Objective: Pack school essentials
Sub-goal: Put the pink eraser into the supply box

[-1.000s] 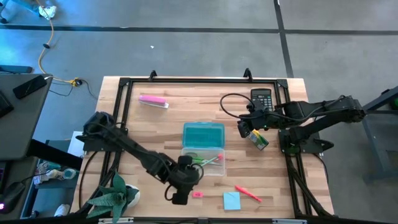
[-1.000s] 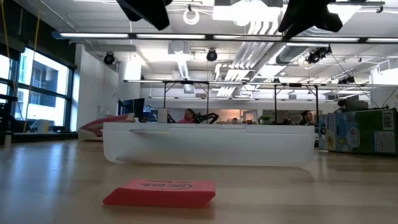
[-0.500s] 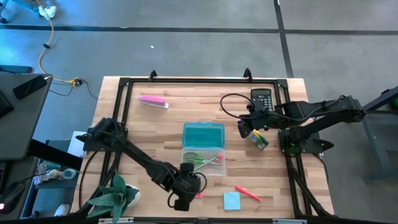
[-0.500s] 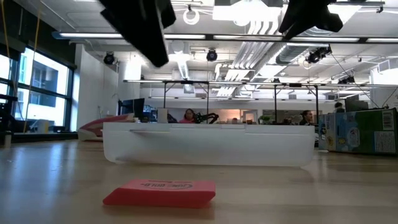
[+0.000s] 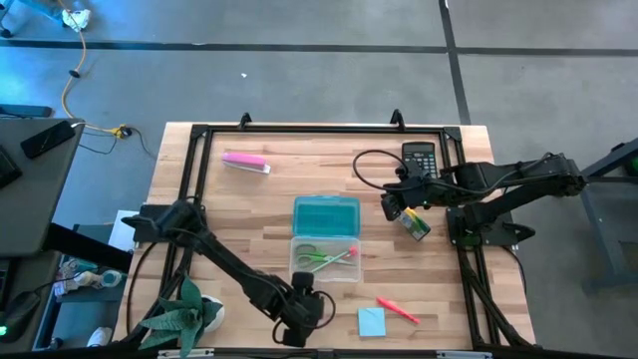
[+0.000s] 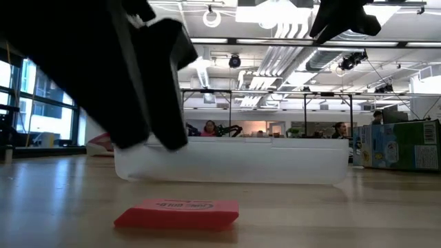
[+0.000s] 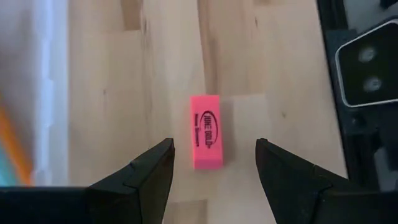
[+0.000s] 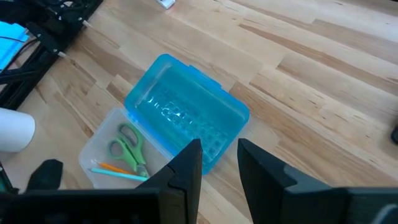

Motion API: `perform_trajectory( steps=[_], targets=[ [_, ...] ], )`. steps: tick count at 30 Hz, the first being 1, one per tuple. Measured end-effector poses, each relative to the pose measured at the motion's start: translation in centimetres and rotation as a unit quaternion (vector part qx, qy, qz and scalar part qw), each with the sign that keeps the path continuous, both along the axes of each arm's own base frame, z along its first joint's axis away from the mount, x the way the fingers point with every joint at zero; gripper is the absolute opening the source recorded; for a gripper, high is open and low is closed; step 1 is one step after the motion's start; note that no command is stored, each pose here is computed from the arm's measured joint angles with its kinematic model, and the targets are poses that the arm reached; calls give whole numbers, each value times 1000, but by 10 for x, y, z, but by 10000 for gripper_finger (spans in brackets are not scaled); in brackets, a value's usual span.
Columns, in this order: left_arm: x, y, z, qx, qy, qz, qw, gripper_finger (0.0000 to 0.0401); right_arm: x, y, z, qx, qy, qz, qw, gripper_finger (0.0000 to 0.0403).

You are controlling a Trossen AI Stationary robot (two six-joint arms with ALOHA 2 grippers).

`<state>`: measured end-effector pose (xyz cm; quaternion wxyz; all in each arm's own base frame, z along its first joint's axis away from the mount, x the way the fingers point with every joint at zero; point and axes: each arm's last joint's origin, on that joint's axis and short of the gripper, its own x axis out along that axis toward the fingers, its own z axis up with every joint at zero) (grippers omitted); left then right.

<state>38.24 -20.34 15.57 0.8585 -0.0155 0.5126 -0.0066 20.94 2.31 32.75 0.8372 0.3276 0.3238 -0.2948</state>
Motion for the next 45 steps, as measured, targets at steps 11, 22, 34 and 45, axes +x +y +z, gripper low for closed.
perform_trajectory(
  steps=[11,22,34,45],
  targets=[
    [4,-8,-30,23,3,9,1000,211,0,0,0,0,-1,-1,1000,94],
    [6,-3,-35,26,14,21,999,116,0,0,0,3,-2,-3,1000,94],
    [9,7,-38,12,33,11,999,49,0,1,0,7,0,6,1000,94],
    [12,8,-30,-3,14,15,1000,50,0,2,0,28,4,22,999,94]
  ],
)
